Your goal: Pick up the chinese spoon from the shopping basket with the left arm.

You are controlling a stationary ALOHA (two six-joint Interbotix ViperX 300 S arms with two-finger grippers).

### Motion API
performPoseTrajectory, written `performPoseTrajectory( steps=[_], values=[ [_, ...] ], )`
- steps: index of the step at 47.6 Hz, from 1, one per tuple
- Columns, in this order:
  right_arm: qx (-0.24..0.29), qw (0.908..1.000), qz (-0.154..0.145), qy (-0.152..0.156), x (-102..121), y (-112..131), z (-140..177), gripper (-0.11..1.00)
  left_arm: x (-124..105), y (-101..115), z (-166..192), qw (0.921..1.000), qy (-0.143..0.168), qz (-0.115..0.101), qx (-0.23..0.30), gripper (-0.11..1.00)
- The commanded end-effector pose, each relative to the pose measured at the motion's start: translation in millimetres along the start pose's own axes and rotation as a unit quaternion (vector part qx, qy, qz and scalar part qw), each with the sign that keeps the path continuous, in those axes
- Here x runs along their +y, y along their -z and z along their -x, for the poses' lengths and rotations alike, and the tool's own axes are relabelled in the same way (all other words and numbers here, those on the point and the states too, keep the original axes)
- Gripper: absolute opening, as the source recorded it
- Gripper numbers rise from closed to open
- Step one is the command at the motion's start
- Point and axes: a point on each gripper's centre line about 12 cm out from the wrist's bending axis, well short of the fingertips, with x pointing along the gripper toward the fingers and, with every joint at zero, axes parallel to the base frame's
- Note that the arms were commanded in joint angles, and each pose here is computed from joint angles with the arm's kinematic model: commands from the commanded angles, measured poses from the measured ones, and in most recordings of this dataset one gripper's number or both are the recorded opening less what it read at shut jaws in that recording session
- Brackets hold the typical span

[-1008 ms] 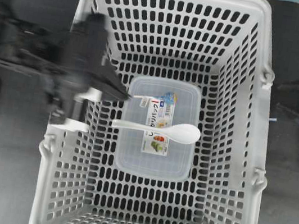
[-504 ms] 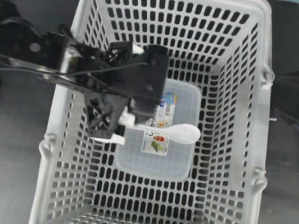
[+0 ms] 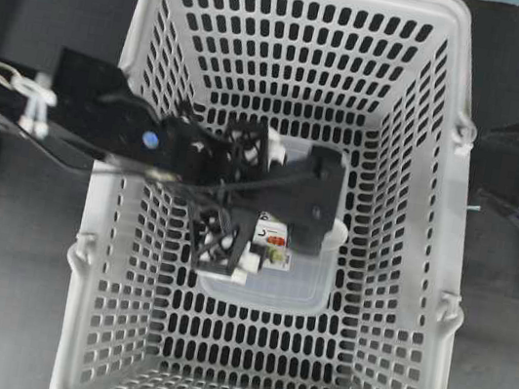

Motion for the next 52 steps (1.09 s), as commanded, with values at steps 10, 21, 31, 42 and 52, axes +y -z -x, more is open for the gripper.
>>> performPoseTrajectory(
  steps=[10,21,31,42,52],
  values=[
    [-0.01,0.9999,-0.001,0.002,-0.7,-7.2,-2.3,0.69,0.4,-0.2,-12.8,1.0,0.0,0.0,0.008,0.81],
    [-0.011,0.9999,-0.001,0.002,-0.7,-7.5,-2.1,0.69,1.5,2.5,-20.4,0.9999,-0.001,0.002,0.015,0.81],
    [-0.01,0.9999,-0.001,0.002,-0.7,-7.3,-2.1,0.69,-2.2,4.5,-26.3,0.9998,0.001,-0.003,0.022,0.78],
    [-0.009,1.0,-0.001,0.002,-0.4,-7.0,-2.1,0.69,-0.8,4.5,-25.7,0.9997,0.001,-0.01,0.022,0.39],
    [-0.009,1.0,-0.001,0.003,-0.8,-7.0,-2.1,0.69,1.7,-9.4,-5.6,1.0,-0.001,-0.006,-0.001,0.12]
  ],
)
